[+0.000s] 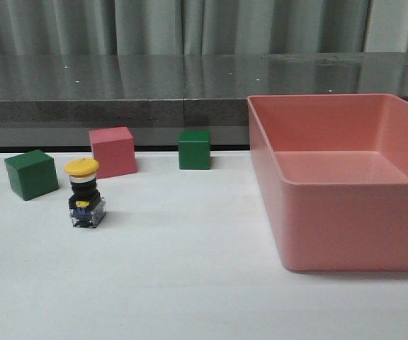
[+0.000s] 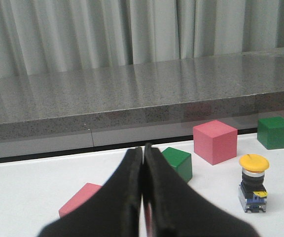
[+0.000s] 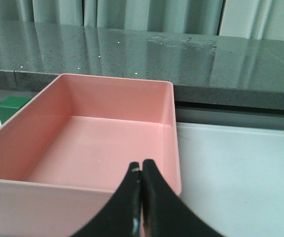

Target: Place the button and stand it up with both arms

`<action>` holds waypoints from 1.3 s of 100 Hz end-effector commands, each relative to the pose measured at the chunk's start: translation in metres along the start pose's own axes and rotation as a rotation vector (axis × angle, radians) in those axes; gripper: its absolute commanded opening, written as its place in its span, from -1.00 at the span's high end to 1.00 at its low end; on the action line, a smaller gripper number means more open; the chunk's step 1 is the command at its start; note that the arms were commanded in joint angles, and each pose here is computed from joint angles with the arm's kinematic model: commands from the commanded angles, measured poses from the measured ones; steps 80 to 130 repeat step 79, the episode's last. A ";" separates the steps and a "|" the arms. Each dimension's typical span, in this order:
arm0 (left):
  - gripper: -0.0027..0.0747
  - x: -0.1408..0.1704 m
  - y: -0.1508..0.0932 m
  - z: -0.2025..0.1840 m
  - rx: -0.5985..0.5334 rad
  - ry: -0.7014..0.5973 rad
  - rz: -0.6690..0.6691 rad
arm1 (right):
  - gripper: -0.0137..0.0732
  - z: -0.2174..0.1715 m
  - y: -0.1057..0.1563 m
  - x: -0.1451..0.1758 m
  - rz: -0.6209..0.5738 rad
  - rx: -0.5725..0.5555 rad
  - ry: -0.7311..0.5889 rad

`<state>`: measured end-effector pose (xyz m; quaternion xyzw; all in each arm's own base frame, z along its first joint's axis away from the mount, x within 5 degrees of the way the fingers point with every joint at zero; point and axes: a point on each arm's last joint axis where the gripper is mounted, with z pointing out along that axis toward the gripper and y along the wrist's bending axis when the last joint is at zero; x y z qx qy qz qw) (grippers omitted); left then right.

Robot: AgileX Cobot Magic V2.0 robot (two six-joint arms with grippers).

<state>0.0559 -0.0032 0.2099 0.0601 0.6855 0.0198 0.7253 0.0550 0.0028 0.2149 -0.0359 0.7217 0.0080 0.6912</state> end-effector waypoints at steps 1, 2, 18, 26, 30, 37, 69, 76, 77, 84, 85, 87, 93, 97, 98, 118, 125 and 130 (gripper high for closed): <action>0.98 0.006 -0.002 -0.001 0.003 -0.063 -0.015 | 0.83 -0.004 0.000 -0.005 0.008 -0.001 -0.129; 0.98 0.006 -0.002 -0.001 0.003 -0.063 -0.015 | 0.83 -0.003 0.000 -0.004 0.011 -0.002 -0.127; 0.98 0.006 -0.002 -0.001 0.003 -0.063 -0.015 | 0.83 0.000 0.001 0.007 0.083 -0.005 -0.121; 0.98 0.006 -0.002 -0.001 0.003 -0.063 -0.015 | 0.83 0.000 0.001 0.005 0.081 -0.002 -0.139; 0.98 0.006 -0.002 -0.001 0.003 -0.063 -0.015 | 0.83 0.000 0.001 0.005 0.071 -0.002 -0.145; 0.98 0.006 -0.002 -0.001 0.003 -0.063 -0.015 | 0.83 0.000 0.001 0.005 0.070 -0.002 -0.145; 0.98 0.006 -0.002 -0.001 0.003 -0.063 -0.015 | 0.83 0.000 0.001 0.005 0.070 -0.002 -0.145; 0.98 0.006 -0.002 -0.001 0.003 -0.063 -0.015 | 0.83 0.000 0.001 0.005 0.070 -0.002 -0.145; 0.98 0.006 -0.002 -0.001 0.003 -0.063 -0.015 | 0.83 0.000 0.001 0.005 0.070 -0.002 -0.145; 0.98 0.006 -0.002 -0.001 0.003 -0.063 -0.015 | 0.83 0.000 0.001 0.005 0.070 -0.002 -0.145; 0.98 0.006 -0.002 -0.001 0.003 -0.063 -0.015 | 0.83 0.000 0.001 0.005 0.070 -0.002 -0.145; 0.98 0.006 -0.002 -0.001 0.003 -0.063 -0.015 | 0.83 0.000 0.001 0.005 0.070 -0.002 -0.145; 0.98 0.006 -0.002 -0.001 0.003 -0.063 -0.015 | 0.83 0.000 0.001 0.005 0.070 -0.002 -0.145; 0.98 0.006 -0.002 -0.001 0.003 -0.063 -0.015 | 0.83 0.000 0.001 0.005 0.070 -0.002 -0.145; 0.98 0.006 -0.002 -0.001 0.003 -0.063 -0.015 | 0.83 0.000 0.001 0.005 0.070 -0.002 -0.145; 0.98 0.006 -0.002 -0.001 0.003 -0.063 -0.015 | 0.83 0.000 0.001 0.005 0.070 -0.002 -0.145; 0.98 0.006 -0.002 -0.001 0.003 -0.063 -0.015 | 0.83 0.000 0.001 0.005 0.070 -0.002 -0.145; 0.98 0.006 -0.002 -0.001 0.003 -0.063 -0.015 | 0.83 0.000 0.001 0.005 0.070 -0.002 -0.145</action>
